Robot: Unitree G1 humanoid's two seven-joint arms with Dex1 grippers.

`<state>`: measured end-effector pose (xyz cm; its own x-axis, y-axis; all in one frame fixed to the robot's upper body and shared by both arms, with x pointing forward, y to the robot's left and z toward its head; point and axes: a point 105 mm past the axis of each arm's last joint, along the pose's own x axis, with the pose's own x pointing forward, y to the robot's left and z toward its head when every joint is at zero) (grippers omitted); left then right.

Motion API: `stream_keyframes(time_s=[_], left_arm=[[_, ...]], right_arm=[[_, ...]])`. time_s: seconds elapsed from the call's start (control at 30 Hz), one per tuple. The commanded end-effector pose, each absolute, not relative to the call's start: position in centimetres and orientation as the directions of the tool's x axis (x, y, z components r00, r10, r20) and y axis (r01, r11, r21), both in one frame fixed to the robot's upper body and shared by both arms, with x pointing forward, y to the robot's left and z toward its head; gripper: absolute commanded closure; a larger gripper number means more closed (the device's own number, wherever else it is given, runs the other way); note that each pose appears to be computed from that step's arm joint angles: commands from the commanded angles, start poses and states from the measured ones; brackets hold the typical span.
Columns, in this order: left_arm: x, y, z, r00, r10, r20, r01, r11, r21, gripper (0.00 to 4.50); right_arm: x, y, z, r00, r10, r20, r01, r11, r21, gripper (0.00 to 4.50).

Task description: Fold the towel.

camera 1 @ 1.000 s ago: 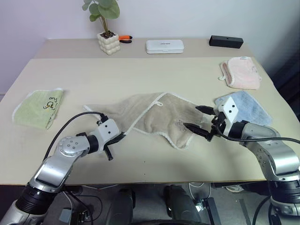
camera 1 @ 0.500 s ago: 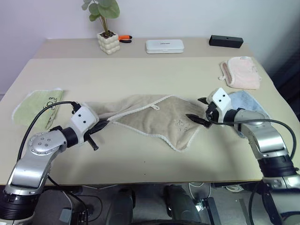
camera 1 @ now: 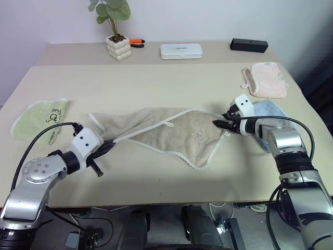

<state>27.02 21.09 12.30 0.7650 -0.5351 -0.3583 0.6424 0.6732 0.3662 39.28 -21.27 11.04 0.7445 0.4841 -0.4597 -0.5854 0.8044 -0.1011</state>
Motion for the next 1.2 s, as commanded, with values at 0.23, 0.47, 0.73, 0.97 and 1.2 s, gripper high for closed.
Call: stream_keyframes(time_s=[0.23, 0.47, 0.73, 0.97, 1.2], left_arm=[[29.8, 22.0, 16.1, 0.852, -0.497, -0.164, 0.515, 0.738, 0.436, 4.50], [38.1, 25.1, 27.4, 0.920, -0.304, 0.248, 0.156, 0.864, 0.479, 4.50], [37.7, 27.8, 33.4, 0.870, -0.297, 0.394, 0.097, 0.886, 0.453, 4.50], [32.1, 28.0, 27.9, 0.880, -0.442, 0.174, 0.337, 0.839, 0.427, 4.50], [26.0, 28.8, 20.8, 0.862, -0.476, -0.174, 0.507, 0.808, 0.300, 4.50]], right_arm=[[41.1, -23.2, 16.2, 0.877, 0.374, -0.300, -0.461, 0.830, -0.314, 4.45], [43.7, -22.9, 28.0, 0.940, 0.340, 0.031, -0.257, 0.765, -0.590, 4.45], [40.5, -19.1, 33.7, 0.801, 0.585, 0.129, -0.352, 0.634, -0.689, 4.45], [34.0, -17.0, 26.2, 0.622, 0.765, -0.164, -0.685, 0.431, -0.587, 4.45], [27.8, -18.3, 20.8, 0.453, 0.798, -0.399, -0.883, 0.339, -0.325, 4.45]])
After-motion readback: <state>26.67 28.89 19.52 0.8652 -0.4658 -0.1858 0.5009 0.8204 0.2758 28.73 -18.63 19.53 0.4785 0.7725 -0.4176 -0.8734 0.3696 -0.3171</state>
